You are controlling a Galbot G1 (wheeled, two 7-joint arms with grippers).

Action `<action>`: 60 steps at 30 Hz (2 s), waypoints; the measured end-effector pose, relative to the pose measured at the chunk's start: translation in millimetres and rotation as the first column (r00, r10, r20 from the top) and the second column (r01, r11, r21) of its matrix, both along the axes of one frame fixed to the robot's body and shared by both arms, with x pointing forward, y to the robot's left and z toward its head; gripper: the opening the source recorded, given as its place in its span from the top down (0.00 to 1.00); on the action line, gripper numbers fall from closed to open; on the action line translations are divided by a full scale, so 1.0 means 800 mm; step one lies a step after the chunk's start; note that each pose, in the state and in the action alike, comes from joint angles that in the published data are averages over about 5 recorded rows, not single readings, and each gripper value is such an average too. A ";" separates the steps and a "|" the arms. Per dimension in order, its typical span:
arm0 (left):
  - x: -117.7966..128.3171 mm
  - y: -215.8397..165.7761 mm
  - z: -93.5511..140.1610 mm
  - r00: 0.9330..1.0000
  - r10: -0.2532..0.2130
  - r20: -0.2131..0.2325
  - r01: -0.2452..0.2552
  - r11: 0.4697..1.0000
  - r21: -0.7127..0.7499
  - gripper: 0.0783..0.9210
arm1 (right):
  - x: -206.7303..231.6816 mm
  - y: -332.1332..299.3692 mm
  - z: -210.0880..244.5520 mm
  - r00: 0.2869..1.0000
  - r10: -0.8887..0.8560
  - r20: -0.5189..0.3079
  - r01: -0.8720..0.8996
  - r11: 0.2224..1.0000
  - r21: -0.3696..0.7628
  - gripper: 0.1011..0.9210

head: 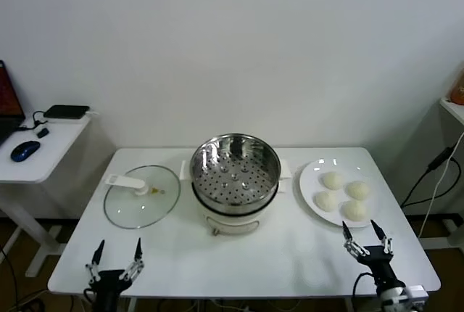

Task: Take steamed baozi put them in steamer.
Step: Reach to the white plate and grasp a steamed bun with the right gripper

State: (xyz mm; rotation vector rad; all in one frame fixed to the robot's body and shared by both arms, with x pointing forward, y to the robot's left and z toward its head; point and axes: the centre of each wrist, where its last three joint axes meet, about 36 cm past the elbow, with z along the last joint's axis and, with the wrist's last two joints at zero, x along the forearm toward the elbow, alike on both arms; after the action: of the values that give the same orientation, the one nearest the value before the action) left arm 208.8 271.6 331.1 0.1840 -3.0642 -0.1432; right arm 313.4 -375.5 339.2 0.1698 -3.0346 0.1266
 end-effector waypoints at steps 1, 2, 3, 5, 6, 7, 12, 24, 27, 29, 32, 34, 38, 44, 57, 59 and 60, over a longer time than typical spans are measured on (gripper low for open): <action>0.000 0.000 0.000 1.000 0.000 0.000 0.000 1.000 0.000 0.12 | 0.006 -0.001 0.004 1.000 0.008 -0.001 -0.008 1.000 -0.009 0.12; 0.000 0.000 -0.001 1.000 0.001 0.000 -0.001 1.000 0.000 0.12 | 0.012 -0.002 0.008 1.000 0.017 -0.003 -0.017 1.000 -0.018 0.12; 0.000 0.000 -0.002 1.000 0.001 0.001 -0.001 1.000 -0.001 0.12 | 0.024 -0.004 0.016 0.999 0.034 -0.005 -0.034 0.999 -0.036 0.12; 0.000 -0.001 -0.003 1.000 0.002 0.003 -0.002 1.000 -0.002 0.12 | 0.050 -0.009 0.033 0.997 0.071 -0.014 -0.072 0.995 -0.074 0.12; 0.001 -0.001 -0.003 1.000 0.003 0.005 -0.003 1.000 -0.003 0.12 | 0.063 -0.012 0.041 0.996 0.091 -0.019 -0.093 0.991 -0.094 0.12; 0.001 -0.001 -0.003 1.000 0.003 0.007 -0.003 1.000 -0.004 0.12 | 0.077 -0.016 0.050 0.993 0.114 -0.026 -0.116 0.987 -0.115 0.12; 0.006 -0.003 0.000 1.000 0.003 0.019 -0.003 1.000 -0.007 0.12 | 0.146 -0.039 0.097 0.967 0.244 -0.080 -0.256 0.938 -0.234 0.12; 0.006 -0.009 0.003 1.000 -0.007 0.025 0.007 1.000 -0.015 0.12 | 0.310 -0.092 0.193 0.761 0.509 -0.402 -0.648 0.630 -0.429 0.12; 0.004 -0.010 0.004 1.000 -0.008 0.025 0.009 1.000 -0.018 0.12 | 0.346 -0.096 0.214 0.689 0.527 -0.498 -0.724 0.533 -0.438 0.12; 0.004 -0.009 0.004 1.000 -0.007 0.025 0.007 1.000 -0.019 0.12 | 0.367 -0.097 0.228 0.641 0.526 -0.559 -0.767 0.469 -0.439 0.12; 0.004 -0.008 0.006 1.000 -0.003 0.027 0.004 1.000 -0.022 0.12 | 0.396 -0.097 0.246 0.575 0.505 -0.644 -0.818 0.376 -0.436 0.12; 0.004 -0.008 0.007 1.000 -0.002 0.028 0.003 1.000 -0.023 0.12 | 0.413 -0.097 0.256 0.537 0.481 -0.694 -0.844 0.318 -0.433 0.12; 0.003 -0.006 0.008 1.000 0.000 0.027 0.000 1.000 -0.022 0.12 | 0.443 -0.096 0.268 0.477 0.419 -0.773 -0.879 0.218 -0.424 0.12; 0.002 -0.002 0.010 1.000 0.004 0.027 -0.004 1.000 -0.021 0.12 | 0.479 -0.091 0.271 0.416 0.312 -0.854 -0.908 0.101 -0.406 0.12; 0.003 0.005 0.008 1.000 0.014 0.025 -0.013 1.000 -0.024 0.12 | 0.511 -0.071 0.229 0.355 0.205 -0.912 -0.933 0.011 -0.361 0.12; 0.004 0.005 0.008 1.000 0.014 0.024 -0.014 1.000 -0.025 0.12 | 0.512 -0.069 0.218 0.352 0.202 -0.914 -0.934 0.008 -0.358 0.12; 0.004 0.005 0.008 1.000 0.014 0.024 -0.014 1.000 -0.025 0.12 | 0.512 -0.068 0.213 0.351 0.201 -0.914 -0.934 0.007 -0.357 0.12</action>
State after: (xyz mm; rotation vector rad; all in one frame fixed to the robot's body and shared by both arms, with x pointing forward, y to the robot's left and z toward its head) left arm 212.0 275.9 337.3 0.2076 -3.0865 -0.1026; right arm 723.0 -430.0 509.7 1.2157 -1.4168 1.4402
